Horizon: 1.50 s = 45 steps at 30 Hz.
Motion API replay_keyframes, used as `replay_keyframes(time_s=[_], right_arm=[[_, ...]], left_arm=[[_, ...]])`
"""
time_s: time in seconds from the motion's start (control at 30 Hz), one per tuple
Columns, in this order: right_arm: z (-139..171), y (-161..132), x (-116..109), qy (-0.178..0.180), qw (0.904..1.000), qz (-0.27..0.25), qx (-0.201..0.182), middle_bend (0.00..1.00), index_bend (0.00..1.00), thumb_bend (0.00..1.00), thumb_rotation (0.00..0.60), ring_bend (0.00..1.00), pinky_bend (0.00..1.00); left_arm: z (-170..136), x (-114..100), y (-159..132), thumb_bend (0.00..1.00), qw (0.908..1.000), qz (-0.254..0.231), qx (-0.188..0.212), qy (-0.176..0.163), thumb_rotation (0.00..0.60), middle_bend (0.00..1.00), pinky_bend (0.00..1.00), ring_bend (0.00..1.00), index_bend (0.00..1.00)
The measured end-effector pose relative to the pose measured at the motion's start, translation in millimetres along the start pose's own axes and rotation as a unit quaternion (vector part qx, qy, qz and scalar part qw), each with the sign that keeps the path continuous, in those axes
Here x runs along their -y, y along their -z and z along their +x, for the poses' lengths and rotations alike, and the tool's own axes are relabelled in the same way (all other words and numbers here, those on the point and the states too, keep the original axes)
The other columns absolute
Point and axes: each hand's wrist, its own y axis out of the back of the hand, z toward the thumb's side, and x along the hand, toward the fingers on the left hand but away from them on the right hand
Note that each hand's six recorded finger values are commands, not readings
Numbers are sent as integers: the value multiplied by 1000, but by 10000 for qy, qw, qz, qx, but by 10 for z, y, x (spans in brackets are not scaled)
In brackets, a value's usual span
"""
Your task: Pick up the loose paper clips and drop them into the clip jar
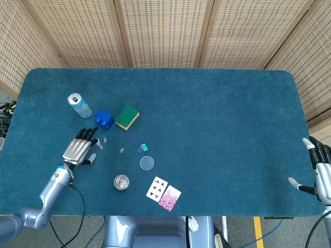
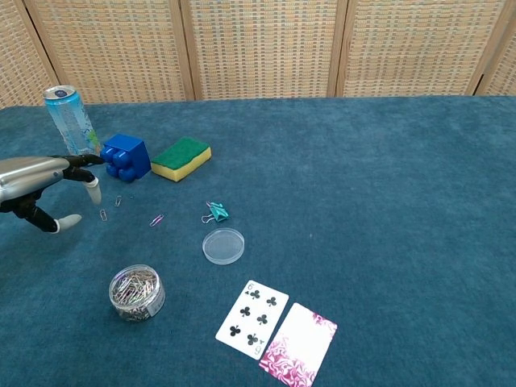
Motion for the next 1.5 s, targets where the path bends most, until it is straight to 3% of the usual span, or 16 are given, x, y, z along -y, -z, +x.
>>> replay_keyframes(time_s=[0.73, 1.5], right_arm=[[-25, 5, 36, -60, 10000, 30, 29, 0, 0, 0, 600, 0, 0], [-24, 10, 34, -57, 10000, 21, 42, 0, 0, 0, 600, 0, 0]], left_arm=[[374, 90, 15, 454, 9998, -73, -183, 23, 600, 0, 0, 0, 432], [334, 212, 42, 457, 9997, -102, -221, 83, 600, 0, 0, 0, 461]])
